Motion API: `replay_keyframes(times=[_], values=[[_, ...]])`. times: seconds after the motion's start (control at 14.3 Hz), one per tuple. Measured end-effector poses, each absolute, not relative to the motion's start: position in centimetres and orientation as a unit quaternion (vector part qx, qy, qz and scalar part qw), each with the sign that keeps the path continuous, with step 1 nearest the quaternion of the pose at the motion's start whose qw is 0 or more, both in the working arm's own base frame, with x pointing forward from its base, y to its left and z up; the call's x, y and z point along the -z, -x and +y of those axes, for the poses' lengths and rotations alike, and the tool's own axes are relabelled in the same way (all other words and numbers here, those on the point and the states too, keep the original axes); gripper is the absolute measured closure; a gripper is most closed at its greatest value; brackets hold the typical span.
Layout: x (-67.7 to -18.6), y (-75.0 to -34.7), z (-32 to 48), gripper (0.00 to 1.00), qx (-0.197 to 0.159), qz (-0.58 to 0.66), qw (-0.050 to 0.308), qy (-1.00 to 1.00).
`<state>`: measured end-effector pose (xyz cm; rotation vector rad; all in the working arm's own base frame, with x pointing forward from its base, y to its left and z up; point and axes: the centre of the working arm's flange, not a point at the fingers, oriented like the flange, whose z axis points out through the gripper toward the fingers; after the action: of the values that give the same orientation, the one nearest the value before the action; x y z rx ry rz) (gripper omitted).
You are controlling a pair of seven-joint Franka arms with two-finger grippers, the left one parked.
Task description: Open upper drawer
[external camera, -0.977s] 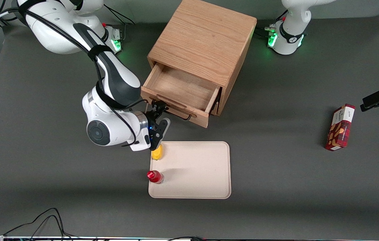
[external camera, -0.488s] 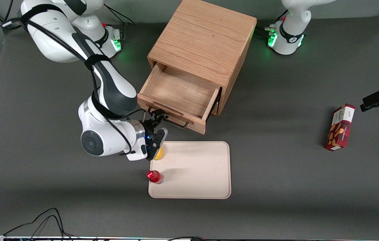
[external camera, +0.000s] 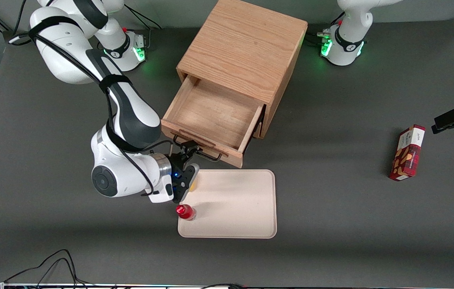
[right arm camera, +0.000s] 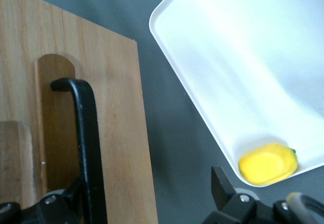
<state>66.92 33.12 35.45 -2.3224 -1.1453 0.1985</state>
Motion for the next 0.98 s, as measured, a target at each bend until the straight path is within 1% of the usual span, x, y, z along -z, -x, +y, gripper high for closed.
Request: replay_keyframes(times=[0.49, 0.7, 0.84, 0.98], values=[[-35.4, -69.8, 30.9, 0.00, -0.046, -0.410, 0.269, 0.870], [-35.8, -70.2, 30.5, 0.00, -0.039, -0.409, 0.269, 0.871], [-37.1, -70.2, 30.5, 0.00, -0.035, -0.414, 0.268, 0.869], [-40.5, -70.1, 30.1, 0.00, -0.020, -0.421, 0.263, 0.868]])
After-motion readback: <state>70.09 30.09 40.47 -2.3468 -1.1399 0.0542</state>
